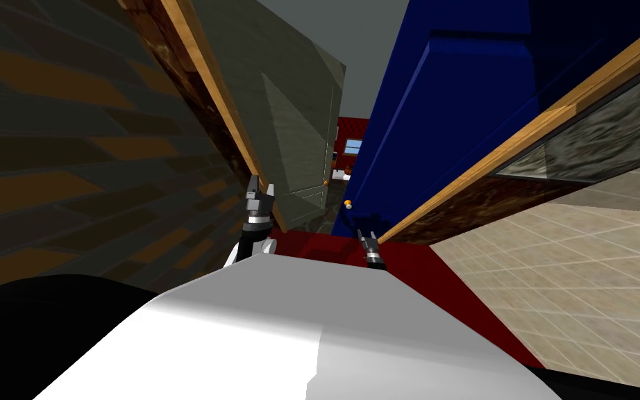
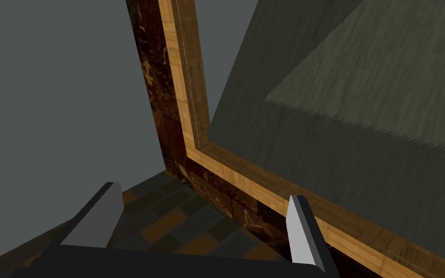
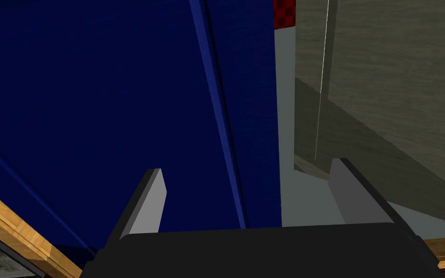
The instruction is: Push the door open
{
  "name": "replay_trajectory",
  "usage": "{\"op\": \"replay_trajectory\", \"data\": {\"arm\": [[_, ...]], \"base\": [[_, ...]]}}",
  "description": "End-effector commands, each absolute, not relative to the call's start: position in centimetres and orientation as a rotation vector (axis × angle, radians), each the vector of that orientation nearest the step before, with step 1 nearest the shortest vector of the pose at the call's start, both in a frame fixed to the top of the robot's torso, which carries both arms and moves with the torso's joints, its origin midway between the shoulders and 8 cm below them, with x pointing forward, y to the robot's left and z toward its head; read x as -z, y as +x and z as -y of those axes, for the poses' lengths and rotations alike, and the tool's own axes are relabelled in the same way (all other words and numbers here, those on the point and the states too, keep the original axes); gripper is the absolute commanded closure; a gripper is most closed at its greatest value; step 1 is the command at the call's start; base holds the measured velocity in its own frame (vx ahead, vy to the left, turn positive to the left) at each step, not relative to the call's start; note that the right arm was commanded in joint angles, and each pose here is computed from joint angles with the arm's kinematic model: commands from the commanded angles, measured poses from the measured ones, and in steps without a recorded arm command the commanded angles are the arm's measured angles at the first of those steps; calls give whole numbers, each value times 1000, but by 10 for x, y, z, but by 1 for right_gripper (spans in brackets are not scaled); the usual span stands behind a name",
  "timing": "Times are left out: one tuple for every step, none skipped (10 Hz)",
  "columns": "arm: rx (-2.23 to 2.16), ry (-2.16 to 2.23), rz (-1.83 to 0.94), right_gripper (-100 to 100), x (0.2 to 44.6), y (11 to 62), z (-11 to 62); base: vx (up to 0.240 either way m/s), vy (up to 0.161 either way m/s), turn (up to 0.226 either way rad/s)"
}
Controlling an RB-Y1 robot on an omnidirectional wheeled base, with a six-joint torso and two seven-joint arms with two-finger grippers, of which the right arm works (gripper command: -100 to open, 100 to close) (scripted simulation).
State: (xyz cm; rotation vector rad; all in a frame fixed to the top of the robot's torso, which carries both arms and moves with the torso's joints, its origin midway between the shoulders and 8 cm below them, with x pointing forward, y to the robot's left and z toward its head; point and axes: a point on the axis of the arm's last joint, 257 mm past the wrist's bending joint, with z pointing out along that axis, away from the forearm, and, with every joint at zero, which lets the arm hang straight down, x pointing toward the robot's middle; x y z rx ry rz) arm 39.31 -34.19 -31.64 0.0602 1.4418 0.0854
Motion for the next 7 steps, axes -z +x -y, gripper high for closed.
{"op": "replay_trajectory", "data": {"arm": [[-67, 46, -1460, -100, 327, 392, 341], [-61, 42, -1467, -100, 331, 391, 340], [-49, 33, -1482, -100, 340, 388, 338], [-38, 24, -1497, -100, 348, 386, 336], [-30, 17, -1510, -100, 356, 384, 333], [-24, 11, -1522, -100, 363, 382, 331], [-21, 8, -1528, -100, 366, 381, 329]], "base": [[149, 15, 4], [133, -14, 3], [136, -29, 10], [168, -17, 12], [197, 9, 9], [198, -13, 3], [165, -10, 8]]}}
